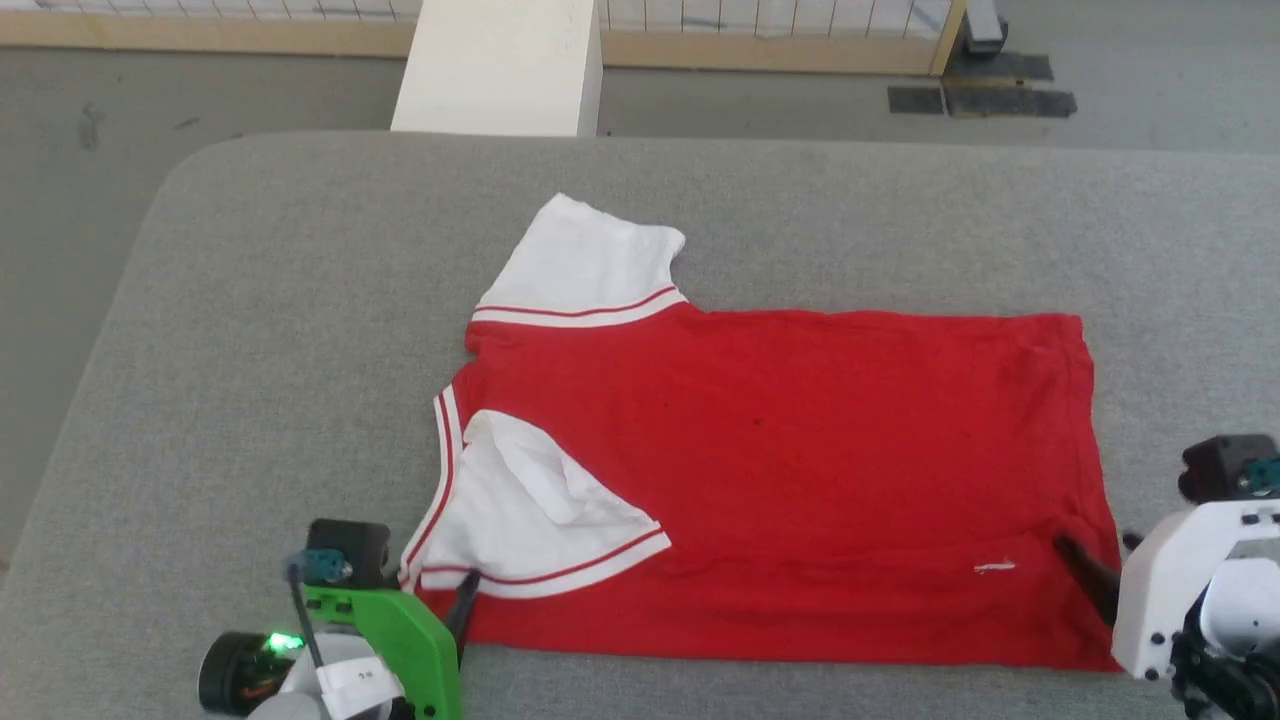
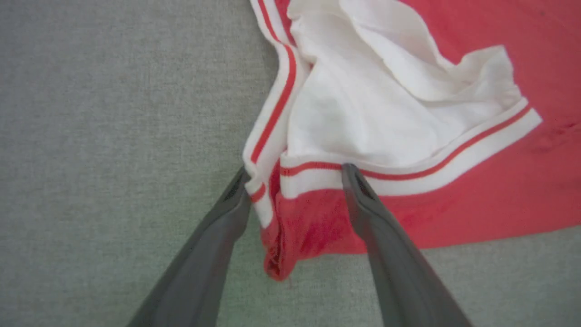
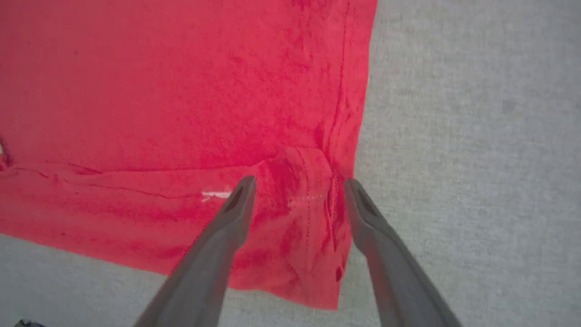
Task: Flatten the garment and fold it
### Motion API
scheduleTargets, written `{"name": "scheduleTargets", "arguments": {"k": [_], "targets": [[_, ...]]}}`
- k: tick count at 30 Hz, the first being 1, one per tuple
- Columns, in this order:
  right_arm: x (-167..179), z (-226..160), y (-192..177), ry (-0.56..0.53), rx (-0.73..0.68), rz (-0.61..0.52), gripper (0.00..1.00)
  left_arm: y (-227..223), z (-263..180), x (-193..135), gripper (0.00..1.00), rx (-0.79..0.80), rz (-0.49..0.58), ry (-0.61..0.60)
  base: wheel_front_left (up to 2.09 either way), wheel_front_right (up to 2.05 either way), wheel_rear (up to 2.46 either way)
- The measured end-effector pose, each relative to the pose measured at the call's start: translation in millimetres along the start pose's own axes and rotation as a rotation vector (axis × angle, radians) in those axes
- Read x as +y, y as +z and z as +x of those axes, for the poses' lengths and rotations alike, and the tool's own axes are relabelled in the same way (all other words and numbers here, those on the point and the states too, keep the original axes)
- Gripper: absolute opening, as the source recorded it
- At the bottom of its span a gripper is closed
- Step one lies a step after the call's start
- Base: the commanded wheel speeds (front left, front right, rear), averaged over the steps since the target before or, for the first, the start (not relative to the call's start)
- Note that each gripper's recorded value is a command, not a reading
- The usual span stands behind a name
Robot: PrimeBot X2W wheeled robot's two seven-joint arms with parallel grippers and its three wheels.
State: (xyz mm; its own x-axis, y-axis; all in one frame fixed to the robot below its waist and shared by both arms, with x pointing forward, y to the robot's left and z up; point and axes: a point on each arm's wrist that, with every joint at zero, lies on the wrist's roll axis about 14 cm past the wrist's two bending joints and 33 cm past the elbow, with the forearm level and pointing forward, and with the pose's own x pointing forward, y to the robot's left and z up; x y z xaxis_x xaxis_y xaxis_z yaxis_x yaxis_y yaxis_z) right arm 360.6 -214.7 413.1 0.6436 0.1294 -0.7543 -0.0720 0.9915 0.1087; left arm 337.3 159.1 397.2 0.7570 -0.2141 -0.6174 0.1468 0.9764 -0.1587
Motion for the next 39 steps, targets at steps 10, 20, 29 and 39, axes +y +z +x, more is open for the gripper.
{"name": "scheduleTargets", "arguments": {"k": [10,20,29,39], "targets": [[20.7,-54.5,103.0,0.052,-0.672,-0.015,1.0,112.7,-20.4,-18.3,1.0,-0.562,0.028,-0.044,0.0,0.0,0.0],[25.3,-72.0,107.0,0.027,-0.933,0.091,1.0,160.2,2.0,-41.4,1.0,-0.695,0.104,-0.141,0.0,0.0,0.0],[17.0,-52.7,93.0,-0.02,-0.887,0.119,1.0,195.3,70.6,-41.7,1.0,-0.463,0.344,-0.203,0.0,0.0,0.0],[-2.1,-35.7,76.8,-0.09,-0.84,0.152,1.0,232.2,152.1,-18.2,1.0,-0.138,0.47,-0.131,0.0,0.0,0.0]]}}
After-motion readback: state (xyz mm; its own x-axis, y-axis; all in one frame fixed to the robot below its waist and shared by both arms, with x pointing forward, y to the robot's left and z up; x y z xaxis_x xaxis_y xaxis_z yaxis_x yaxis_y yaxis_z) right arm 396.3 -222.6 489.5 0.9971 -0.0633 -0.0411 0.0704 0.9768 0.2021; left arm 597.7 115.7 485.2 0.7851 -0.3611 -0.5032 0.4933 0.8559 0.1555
